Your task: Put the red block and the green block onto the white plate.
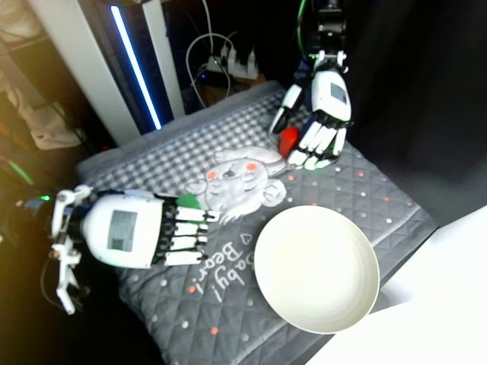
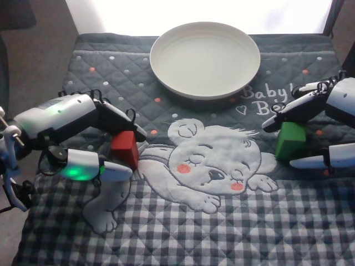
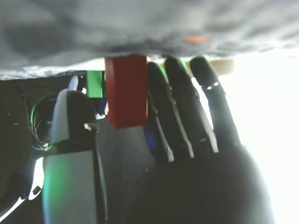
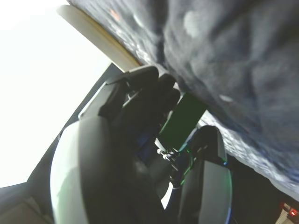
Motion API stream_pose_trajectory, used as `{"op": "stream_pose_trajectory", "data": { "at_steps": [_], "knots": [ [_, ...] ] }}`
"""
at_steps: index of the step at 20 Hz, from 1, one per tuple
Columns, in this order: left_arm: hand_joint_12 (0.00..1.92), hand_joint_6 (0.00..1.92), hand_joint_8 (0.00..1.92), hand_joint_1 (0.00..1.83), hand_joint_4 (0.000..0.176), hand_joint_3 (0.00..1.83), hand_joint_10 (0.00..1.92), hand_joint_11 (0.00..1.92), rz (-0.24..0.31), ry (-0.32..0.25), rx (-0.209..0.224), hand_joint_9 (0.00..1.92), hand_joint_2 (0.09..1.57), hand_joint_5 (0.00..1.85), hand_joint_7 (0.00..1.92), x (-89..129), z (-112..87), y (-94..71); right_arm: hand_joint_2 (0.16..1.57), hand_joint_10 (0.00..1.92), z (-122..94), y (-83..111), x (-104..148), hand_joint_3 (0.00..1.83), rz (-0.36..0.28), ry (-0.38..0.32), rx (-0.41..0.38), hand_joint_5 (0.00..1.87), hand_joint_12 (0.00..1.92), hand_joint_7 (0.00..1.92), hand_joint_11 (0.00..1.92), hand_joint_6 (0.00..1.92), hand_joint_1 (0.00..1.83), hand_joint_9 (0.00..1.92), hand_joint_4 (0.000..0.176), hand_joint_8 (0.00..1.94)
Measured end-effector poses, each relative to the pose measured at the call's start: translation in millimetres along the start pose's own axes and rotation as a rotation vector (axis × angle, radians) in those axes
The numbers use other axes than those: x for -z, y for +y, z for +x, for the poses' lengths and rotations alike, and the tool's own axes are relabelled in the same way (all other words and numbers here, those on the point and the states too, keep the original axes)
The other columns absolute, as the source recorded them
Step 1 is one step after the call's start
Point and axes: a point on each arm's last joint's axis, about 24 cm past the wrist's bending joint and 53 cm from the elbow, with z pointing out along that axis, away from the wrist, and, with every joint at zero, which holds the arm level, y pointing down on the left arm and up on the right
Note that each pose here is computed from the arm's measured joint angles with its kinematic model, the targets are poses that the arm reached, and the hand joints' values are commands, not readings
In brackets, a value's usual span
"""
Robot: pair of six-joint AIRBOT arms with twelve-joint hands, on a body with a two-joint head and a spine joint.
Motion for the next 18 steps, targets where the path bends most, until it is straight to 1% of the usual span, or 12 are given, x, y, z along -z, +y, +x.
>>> {"op": "stream_pose_trajectory", "data": {
  "at_steps": [1, 2, 3, 4, 5, 8, 11, 13, 15, 16, 17, 18],
  "knots": [
    [1.35, 0.16, 0.87, 1.28, 0.000, 0.00, 0.26, 0.73, 0.001, -0.008, 0.004, 1.25, 1.03, 1.33, 1.15, 0, -1.4, 0.6, 0.96, 0.71, 0, 0.5, 0, 0.00, -0.002, -0.002, 0.000, 1.00, 1.52, 1.32, 0.82, 0.00, 1.06, 1.14, 0.000, 0.09],
    [1.46, 0.13, 1.02, 1.29, 0.000, 0.00, 0.61, 0.71, 0.001, -0.015, 0.007, 1.13, 1.04, 1.32, 1.10, 1, -3.0, 1.6, 1.00, 0.88, -1, 0.9, 0, 0.00, -0.004, -0.004, -0.002, 1.20, 1.56, 1.36, 0.87, 0.40, 1.14, 1.13, 0.000, 0.07],
    [1.46, 0.13, 1.02, 1.29, 0.000, 0.00, 0.61, 0.71, 0.000, -0.022, 0.013, 1.13, 1.04, 1.32, 1.10, 1, -4.7, 2.0, 1.00, 0.88, -1, 1.6, 0, 0.00, -0.007, -0.005, -0.002, 1.20, 1.56, 1.36, 0.87, 0.40, 1.14, 1.13, 0.000, 0.07],
    [1.56, 0.12, 1.12, 1.29, 0.000, 0.00, 0.92, 0.68, 0.002, -0.024, 0.013, 1.01, 1.06, 1.32, 1.05, 0, -5.1, 2.0, 1.04, 0.75, -1, 1.5, 0, 0.00, -0.006, -0.005, -0.002, 1.28, 1.58, 1.10, 0.48, 0.33, 1.23, 0.84, 0.000, 0.81],
    [1.89, 0.47, 1.24, 1.22, 0.000, 0.00, 1.53, 0.66, 0.003, -0.028, 0.014, 0.86, 1.04, 1.23, 0.99, -1, -5.3, 3.3, 1.07, 0.46, -2, 0.9, 0, 0.00, -0.006, -0.005, -0.002, 1.14, 1.27, 1.05, 0.73, 0.74, 1.24, 1.07, 0.021, 0.83],
    [1.92, 0.49, 1.23, 1.21, 0.000, 0.00, 1.57, 0.57, 0.006, -0.034, 0.014, 0.88, 1.01, 1.25, 1.04, -7, -7.0, 4.0, 1.06, 0.70, -7, -1.2, 0, 0.00, -0.001, -0.013, 0.002, 1.08, 1.27, 1.17, 0.97, 0.58, 1.28, 1.23, 0.000, 0.90],
    [1.64, 0.25, 0.94, 1.29, 0.000, 0.00, 1.04, 0.77, 0.037, -0.063, -0.007, 1.03, 1.03, 1.27, 1.16, -24, -21.8, -8.6, 1.06, 1.32, -21, 18.6, -18, 0.00, -0.054, -0.042, 0.024, 1.11, 1.64, 1.16, 0.96, 0.73, 1.18, 1.10, 0.000, 0.93],
    [1.51, 0.11, 0.87, 1.30, 0.000, 0.00, 0.93, 0.80, 0.094, -0.127, -0.002, 1.10, 1.02, 1.34, 1.19, -40, -43.5, -27.2, 1.07, 1.34, -32, 33.0, -36, 0.00, -0.110, -0.082, 0.025, 1.09, 1.69, 1.17, 0.99, 0.77, 1.18, 1.12, 0.000, 0.89],
    [1.49, 0.11, 0.81, 1.30, 0.000, 0.00, 0.93, 0.82, 0.159, -0.195, -0.003, 1.07, 1.02, 1.34, 1.21, -60, -68.0, -50.3, 1.05, 0.95, -39, 44.2, -55, 0.00, -0.155, -0.111, 0.027, 1.11, 1.43, 1.18, 1.02, 0.55, 1.28, 1.18, 0.000, 0.88],
    [1.38, 0.22, 0.73, 1.29, 0.000, 0.00, 0.81, 0.84, 0.184, -0.225, -0.002, 1.10, 1.01, 1.30, 1.23, -69, -79.0, -59.7, 1.04, 1.25, -43, 48.5, -64, 0.00, -0.170, -0.122, 0.035, 1.17, 1.62, 1.22, 1.11, 0.61, 1.21, 1.22, 0.000, 0.85],
    [1.34, 0.19, 0.79, 1.30, 0.000, 0.00, 0.76, 0.85, 0.202, -0.246, -0.006, 1.13, 1.01, 1.31, 1.22, -75, -87.5, -66.4, 1.03, 1.57, -50, 51.5, -73, 0.00, -0.179, -0.141, 0.039, 1.18, 1.84, 1.14, 1.14, 0.61, 1.20, 1.19, 0.000, 1.13],
    [1.36, 0.27, 0.76, 1.29, 0.000, 0.00, 0.84, 0.96, 0.216, -0.264, -0.012, 1.16, 1.02, 1.28, 1.23, -83, -94.6, -71.9, 1.03, 1.85, -59, 53.1, -82, 0.00, -0.181, -0.165, 0.044, 1.17, 1.90, 1.11, 1.37, 0.63, 1.19, 1.33, 0.000, 1.78]
  ]
}}
